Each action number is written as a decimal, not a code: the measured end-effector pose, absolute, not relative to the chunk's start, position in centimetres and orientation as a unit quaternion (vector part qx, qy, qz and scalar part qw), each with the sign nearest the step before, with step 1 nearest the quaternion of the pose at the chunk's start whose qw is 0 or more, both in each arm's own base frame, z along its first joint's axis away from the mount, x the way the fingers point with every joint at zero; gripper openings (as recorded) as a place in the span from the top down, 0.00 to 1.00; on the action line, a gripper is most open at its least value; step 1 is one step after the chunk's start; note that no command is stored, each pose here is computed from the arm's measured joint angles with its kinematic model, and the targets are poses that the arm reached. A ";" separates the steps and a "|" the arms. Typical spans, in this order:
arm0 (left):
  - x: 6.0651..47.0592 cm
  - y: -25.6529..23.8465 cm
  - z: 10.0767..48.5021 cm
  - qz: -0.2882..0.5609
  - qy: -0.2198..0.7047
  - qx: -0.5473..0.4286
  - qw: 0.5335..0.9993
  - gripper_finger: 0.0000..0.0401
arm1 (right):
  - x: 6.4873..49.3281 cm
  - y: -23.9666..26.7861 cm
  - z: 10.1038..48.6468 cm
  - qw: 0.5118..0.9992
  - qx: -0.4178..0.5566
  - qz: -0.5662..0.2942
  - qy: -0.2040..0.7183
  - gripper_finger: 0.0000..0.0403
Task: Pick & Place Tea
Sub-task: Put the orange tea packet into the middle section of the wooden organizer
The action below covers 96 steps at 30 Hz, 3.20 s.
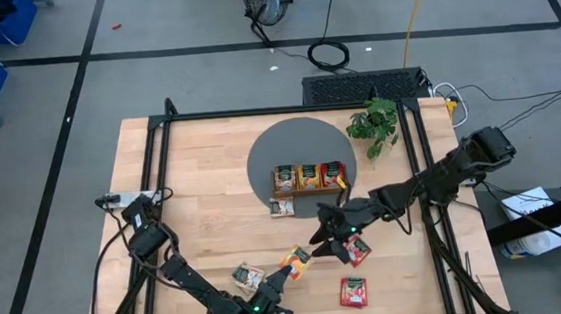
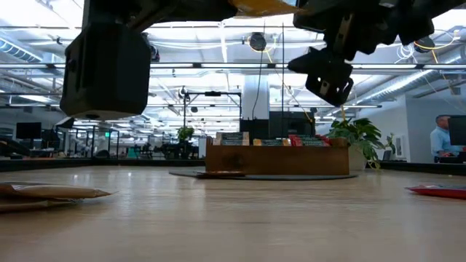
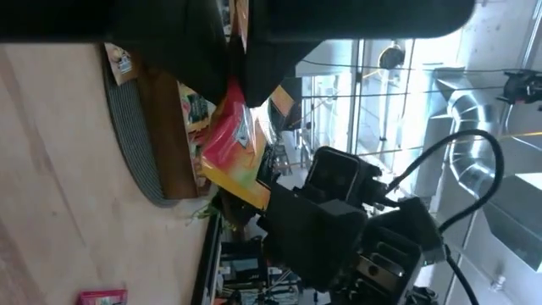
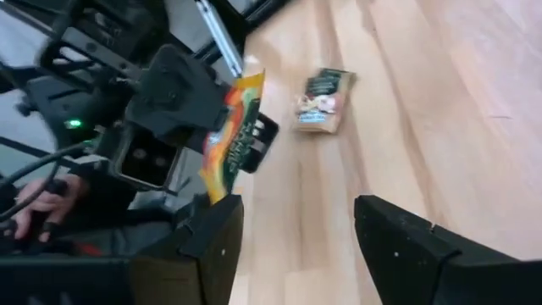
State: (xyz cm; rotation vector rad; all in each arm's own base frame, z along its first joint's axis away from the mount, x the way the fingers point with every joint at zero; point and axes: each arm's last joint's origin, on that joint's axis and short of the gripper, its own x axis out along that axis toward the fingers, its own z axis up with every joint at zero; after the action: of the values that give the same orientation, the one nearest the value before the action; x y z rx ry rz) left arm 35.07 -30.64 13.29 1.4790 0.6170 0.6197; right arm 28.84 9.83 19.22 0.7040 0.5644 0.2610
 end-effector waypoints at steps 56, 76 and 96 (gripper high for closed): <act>33.5 -30.1 12.8 0.275 0.258 0.631 0.678 0.58 | 28.4 10.2 18.5 0.923 0.213 0.141 0.288 1.00; 19.9 -19.3 17.1 0.326 0.171 0.202 0.908 0.91 | 30.6 1.8 25.6 0.898 -0.021 -0.012 0.439 1.00; 21.0 -17.0 17.2 0.268 0.233 0.210 0.911 0.97 | 31.7 -5.3 22.3 0.810 -0.053 -0.039 0.583 1.00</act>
State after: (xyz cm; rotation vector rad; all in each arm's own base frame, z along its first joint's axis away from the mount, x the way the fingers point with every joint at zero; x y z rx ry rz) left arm 20.97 -16.98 17.25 0.4329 0.4797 0.5528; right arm 31.71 -5.28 22.27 -0.1125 1.2459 -0.0839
